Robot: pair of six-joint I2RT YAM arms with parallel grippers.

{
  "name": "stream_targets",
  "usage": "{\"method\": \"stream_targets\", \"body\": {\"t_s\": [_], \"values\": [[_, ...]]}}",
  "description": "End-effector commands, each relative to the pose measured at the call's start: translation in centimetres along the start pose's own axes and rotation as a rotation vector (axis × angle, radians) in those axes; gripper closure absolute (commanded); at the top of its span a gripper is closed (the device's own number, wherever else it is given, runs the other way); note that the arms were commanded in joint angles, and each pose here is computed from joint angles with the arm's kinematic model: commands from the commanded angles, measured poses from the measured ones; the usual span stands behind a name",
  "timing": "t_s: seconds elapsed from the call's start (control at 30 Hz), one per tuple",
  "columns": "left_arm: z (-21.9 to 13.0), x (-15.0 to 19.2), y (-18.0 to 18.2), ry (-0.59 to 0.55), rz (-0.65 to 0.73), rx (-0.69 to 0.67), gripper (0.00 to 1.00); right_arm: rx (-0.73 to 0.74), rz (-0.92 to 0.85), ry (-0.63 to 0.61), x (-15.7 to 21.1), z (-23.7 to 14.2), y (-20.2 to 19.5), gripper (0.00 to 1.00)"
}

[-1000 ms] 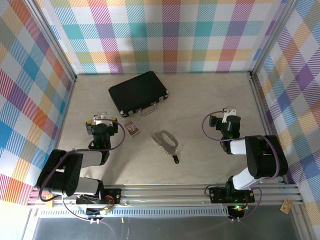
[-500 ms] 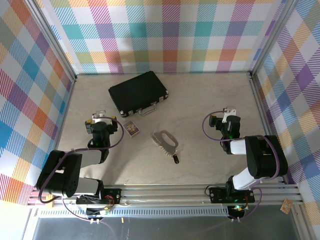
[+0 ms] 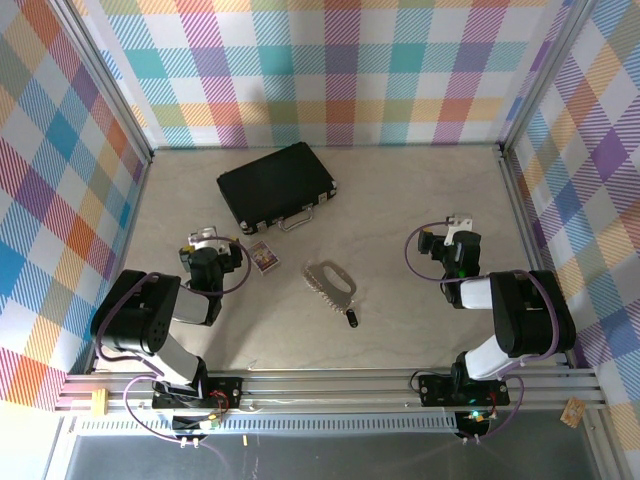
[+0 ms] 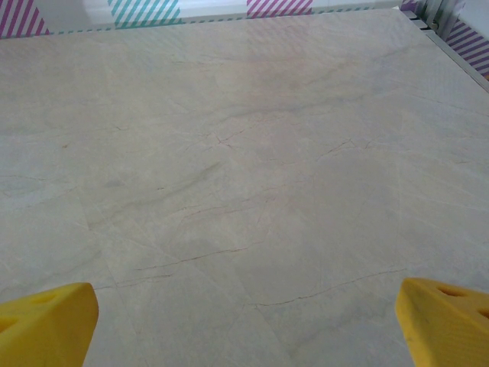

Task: Put the keys on the keyring

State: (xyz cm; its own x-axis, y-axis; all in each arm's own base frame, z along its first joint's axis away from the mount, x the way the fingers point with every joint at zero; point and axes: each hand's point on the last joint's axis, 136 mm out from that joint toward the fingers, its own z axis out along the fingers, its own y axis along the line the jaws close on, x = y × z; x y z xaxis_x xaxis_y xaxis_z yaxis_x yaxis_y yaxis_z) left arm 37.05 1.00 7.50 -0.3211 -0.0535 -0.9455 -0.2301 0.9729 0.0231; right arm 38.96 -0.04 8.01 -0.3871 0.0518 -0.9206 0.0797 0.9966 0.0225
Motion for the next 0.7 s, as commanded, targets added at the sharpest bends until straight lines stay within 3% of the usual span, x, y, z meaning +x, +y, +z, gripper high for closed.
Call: {"method": "stream_targets", "body": {"t_s": [0.0, 0.13, 0.67], "values": [[0.6, -2.0, -0.2, -0.052, -0.038, 0.02, 0.0, -0.013, 0.017, -0.048, -1.4, 0.1, 0.2, 0.01], [1.8, -1.8, -0.6, 0.023, -0.03, 0.022, 0.0, -0.013, 0.017, -0.049, -1.5, 0.1, 0.2, 0.01], [1.8, -1.8, -0.5, 0.014, -0.032, 0.024, 0.0, -0.011, 0.018, -0.045, -1.4, 0.2, 0.1, 0.01]]}}
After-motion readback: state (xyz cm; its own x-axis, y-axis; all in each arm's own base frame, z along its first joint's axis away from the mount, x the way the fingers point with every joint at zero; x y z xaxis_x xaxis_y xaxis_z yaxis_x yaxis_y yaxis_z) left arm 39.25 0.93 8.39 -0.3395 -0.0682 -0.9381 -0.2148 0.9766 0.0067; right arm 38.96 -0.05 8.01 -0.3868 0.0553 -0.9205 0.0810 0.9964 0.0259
